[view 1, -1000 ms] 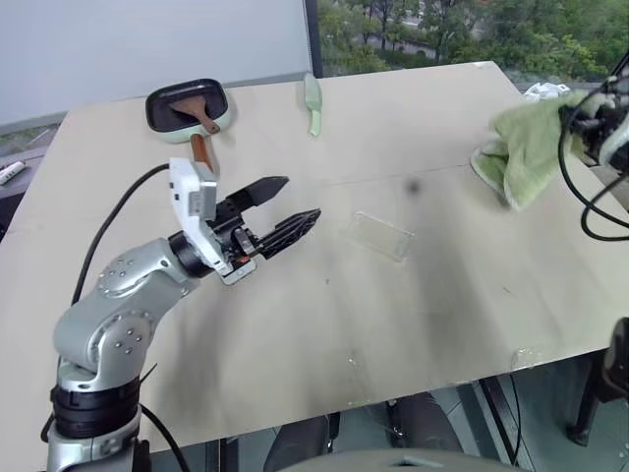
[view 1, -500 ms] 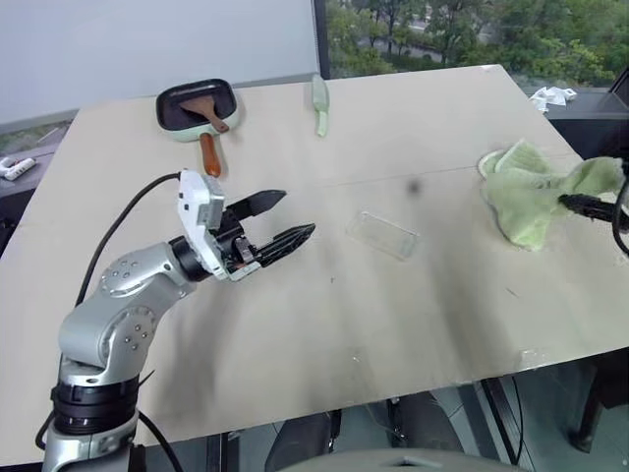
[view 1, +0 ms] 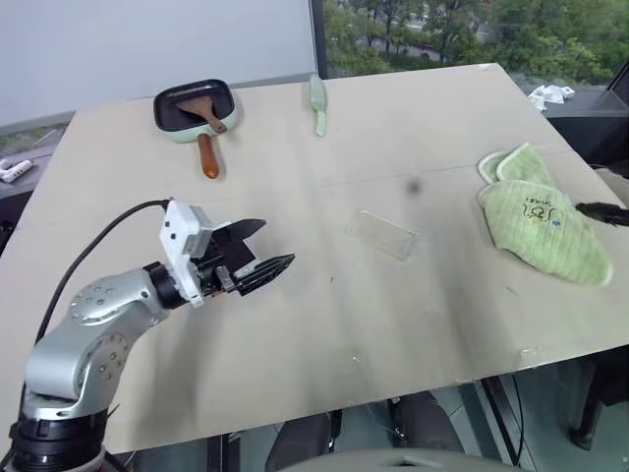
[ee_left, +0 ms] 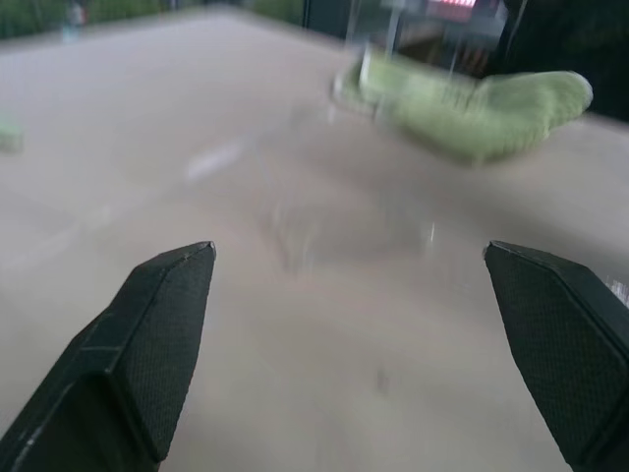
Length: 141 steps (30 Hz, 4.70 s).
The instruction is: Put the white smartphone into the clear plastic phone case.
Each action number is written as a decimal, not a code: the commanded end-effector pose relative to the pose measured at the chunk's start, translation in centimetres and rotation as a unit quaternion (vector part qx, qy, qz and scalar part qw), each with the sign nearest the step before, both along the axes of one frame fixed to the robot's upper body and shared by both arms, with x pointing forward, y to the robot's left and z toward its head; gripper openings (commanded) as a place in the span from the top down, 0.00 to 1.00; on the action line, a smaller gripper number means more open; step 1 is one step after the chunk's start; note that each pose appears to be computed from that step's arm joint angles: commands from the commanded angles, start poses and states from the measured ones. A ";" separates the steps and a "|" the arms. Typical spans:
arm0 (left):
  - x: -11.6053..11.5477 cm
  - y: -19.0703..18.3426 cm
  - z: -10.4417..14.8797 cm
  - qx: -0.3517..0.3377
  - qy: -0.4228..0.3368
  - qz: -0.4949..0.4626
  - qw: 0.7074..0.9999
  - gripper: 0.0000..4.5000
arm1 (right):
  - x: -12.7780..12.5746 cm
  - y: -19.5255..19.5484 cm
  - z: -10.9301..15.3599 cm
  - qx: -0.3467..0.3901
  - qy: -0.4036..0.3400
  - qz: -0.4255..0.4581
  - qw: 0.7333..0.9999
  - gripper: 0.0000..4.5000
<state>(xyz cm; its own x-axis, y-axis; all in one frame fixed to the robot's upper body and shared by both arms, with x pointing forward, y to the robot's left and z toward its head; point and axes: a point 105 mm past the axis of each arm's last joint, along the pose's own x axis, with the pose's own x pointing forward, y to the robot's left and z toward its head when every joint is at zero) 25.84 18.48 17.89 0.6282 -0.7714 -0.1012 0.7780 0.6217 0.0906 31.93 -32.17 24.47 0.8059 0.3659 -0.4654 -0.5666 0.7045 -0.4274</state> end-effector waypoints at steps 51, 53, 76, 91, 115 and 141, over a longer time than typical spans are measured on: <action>-6.3 4.4 -2.4 0.127 0.085 -0.069 0.986 0.00 | -5.3 27.4 -12.3 0.055 0.056 0.455 0.887 0.98; -6.2 4.5 -2.4 0.129 0.083 -0.072 0.986 0.00 | -6.3 27.5 -12.3 0.044 0.074 0.494 0.865 0.98; -4.4 5.7 -3.4 0.118 0.061 -0.006 0.991 0.00 | -5.8 25.8 -10.0 0.070 0.078 0.478 0.872 0.00; -1.0 7.0 -5.5 0.028 0.054 0.206 0.977 0.00 | -4.6 29.1 -4.8 0.232 -0.056 0.352 0.905 0.00; 3.0 3.9 -8.8 0.042 0.163 0.578 0.799 0.00 | -5.8 22.7 -5.1 0.188 -0.023 0.291 0.938 0.00; 5.1 0.6 -10.4 0.048 0.203 0.566 0.798 0.00 | -7.8 22.6 -4.8 0.234 -0.002 0.334 0.913 0.00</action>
